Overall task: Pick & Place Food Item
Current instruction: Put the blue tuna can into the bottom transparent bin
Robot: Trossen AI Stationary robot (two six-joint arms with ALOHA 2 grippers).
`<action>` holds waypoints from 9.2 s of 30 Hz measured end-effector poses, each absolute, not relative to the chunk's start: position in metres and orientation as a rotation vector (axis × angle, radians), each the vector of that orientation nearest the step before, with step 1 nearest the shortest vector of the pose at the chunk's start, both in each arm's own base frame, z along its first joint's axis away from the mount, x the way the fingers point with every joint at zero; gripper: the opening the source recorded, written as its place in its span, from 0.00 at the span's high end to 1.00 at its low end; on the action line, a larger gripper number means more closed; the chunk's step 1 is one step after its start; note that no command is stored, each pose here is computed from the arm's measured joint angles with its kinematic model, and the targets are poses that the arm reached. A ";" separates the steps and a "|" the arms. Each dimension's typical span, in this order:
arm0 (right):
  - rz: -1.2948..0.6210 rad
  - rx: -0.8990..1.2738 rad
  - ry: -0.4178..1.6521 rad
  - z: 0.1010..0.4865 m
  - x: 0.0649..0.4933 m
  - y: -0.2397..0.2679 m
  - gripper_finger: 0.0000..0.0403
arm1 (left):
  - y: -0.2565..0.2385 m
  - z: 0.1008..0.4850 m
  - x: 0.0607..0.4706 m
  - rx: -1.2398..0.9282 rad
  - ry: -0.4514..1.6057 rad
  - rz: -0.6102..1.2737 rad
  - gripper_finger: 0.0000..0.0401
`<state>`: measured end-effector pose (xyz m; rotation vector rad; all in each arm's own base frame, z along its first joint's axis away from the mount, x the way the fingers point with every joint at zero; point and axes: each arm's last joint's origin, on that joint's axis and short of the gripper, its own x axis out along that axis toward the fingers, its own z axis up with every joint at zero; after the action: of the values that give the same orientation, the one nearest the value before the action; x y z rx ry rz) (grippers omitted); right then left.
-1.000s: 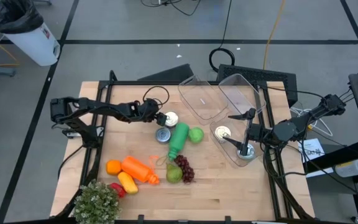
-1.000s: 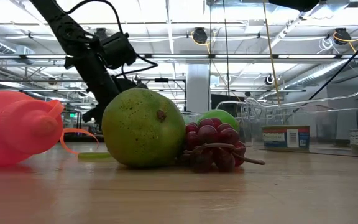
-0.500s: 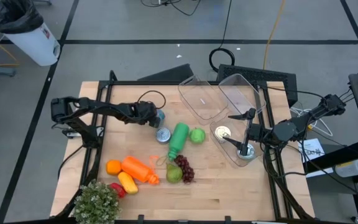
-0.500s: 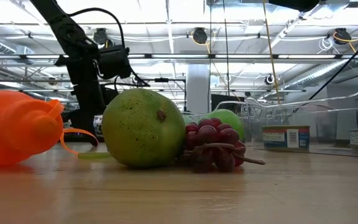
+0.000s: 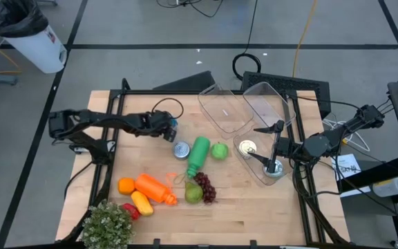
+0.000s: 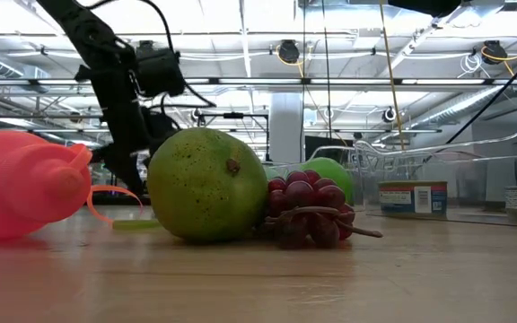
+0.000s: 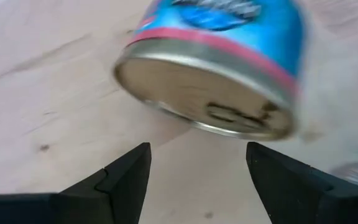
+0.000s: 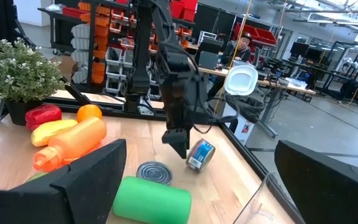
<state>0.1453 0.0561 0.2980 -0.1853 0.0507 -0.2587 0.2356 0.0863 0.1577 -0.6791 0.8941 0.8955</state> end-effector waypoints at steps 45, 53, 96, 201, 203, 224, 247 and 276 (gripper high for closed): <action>-0.256 -0.214 0.033 0.301 0.146 0.056 0.02 | 0.089 0.197 0.248 0.297 0.889 0.255 0.32; -0.256 -0.233 0.036 0.300 0.146 0.056 0.02 | 0.094 0.194 0.261 0.312 1.050 0.196 0.32; -0.254 -0.234 0.047 0.299 0.146 0.056 0.02 | 0.109 0.170 0.274 0.248 1.077 0.241 0.47; -0.359 0.584 0.543 0.189 0.143 0.013 0.45 | 0.022 0.241 0.331 0.181 0.189 0.195 0.16; -0.358 0.568 0.551 0.187 0.143 0.013 0.36 | 0.022 0.241 0.331 0.181 0.190 0.195 0.16; -0.430 0.092 0.444 0.203 0.151 0.005 0.23 | 0.022 0.239 0.330 0.164 0.210 0.194 0.16; -0.387 0.064 0.465 0.210 0.150 0.007 0.23 | 0.022 0.238 0.330 0.150 0.220 0.194 0.16; -0.587 0.257 0.839 0.213 0.149 0.007 0.23 | 0.022 0.236 0.330 0.137 0.240 0.194 0.16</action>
<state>0.1491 0.0067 0.2128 0.2575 0.8388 -0.5871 0.3298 0.0217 0.2356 0.1367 0.2401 0.1940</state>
